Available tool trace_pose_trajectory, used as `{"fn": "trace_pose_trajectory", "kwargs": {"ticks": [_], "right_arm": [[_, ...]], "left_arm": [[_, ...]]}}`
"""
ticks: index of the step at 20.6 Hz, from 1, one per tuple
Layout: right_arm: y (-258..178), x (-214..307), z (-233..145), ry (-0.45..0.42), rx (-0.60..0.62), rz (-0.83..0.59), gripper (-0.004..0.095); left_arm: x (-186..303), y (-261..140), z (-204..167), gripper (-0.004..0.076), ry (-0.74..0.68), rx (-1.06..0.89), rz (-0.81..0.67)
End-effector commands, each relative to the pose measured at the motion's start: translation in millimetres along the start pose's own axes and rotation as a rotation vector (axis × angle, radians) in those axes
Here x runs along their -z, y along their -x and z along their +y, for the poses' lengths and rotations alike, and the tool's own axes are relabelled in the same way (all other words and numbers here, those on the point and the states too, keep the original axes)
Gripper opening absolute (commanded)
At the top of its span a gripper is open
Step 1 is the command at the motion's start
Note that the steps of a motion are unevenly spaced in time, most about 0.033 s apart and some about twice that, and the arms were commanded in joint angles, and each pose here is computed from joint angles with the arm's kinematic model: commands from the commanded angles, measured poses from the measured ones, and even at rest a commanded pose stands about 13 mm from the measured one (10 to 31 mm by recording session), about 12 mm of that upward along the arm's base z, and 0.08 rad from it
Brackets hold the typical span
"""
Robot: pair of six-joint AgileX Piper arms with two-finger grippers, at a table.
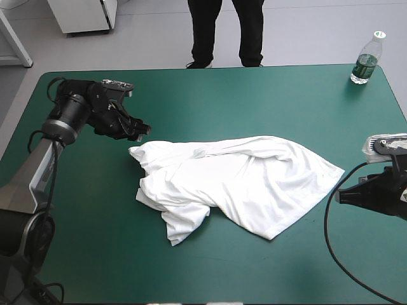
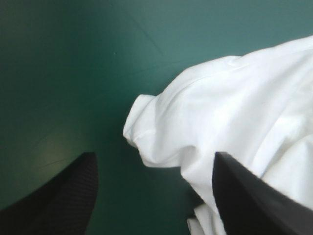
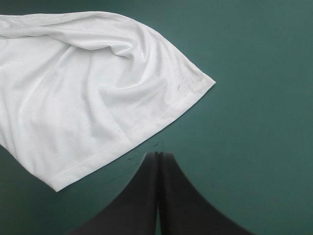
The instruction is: Fold the cloth
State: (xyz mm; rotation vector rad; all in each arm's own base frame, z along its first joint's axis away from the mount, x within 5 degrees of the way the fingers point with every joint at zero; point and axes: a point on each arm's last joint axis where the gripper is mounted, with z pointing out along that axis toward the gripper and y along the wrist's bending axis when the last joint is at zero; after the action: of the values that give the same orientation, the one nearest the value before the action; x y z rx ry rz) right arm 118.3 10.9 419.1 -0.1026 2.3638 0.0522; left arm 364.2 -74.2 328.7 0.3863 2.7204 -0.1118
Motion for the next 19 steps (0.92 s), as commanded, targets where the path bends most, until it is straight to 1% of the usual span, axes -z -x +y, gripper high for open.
{"fn": "trace_pose_trajectory", "kwargs": {"ticks": [1, 4, 9, 10, 11, 12, 13, 14, 16, 17, 19], "right_arm": [[9, 7, 0, -0.006, 0.011, -0.084, -0.0017], [11, 6, 0, -0.006, 0.011, -0.094, -0.0017], [14, 1, 0, -0.006, 0.011, -0.086, -0.0017], [15, -1, 0, -0.006, 0.005, -0.08, -0.0017], [16, -3, 0, -0.006, 0.005, -0.074, -0.0017], [16, -5, 0, -0.006, 0.004, -0.067, -0.0017], [18, -8, 0, -0.006, 0.004, -0.061, -0.0017], [18, -8, -1, -0.011, 0.007, -0.06, -0.0017], [20, -12, -2, -0.028, -0.03, -0.052, -0.0016], [22, -17, -5, -0.058, -0.046, -0.046, -0.0016], [25, -24, -9, -0.101, -0.044, -0.03, 0.0002]], "left_arm": [[3, 13, -2, 0.0468, -0.016, 0.007, -0.085], [-36, 18, 0, 0.0462, -0.035, 0.014, -0.022], [-81, 16, 3, 0.0461, -0.04, 0.03, 0.081], [-88, 15, 3, 0.0455, -0.037, 0.046, 0.103], [-95, 13, 4, 0.0433, -0.032, 0.061, 0.128], [-101, 12, 4, 0.04, -0.034, 0.062, 0.154], [-105, 10, 4, 0.0333, -0.035, 0.072, 0.176], [-108, 9, 4, 0.0241, -0.04, 0.075, 0.189], [-109, 9, 4, -0.0004, -0.043, 0.075, 0.191], [-109, 9, 4, -0.002, -0.043, 0.072, 0.191], [-109, 9, 4, -0.0022, -0.043, 0.072, 0.191]]}}
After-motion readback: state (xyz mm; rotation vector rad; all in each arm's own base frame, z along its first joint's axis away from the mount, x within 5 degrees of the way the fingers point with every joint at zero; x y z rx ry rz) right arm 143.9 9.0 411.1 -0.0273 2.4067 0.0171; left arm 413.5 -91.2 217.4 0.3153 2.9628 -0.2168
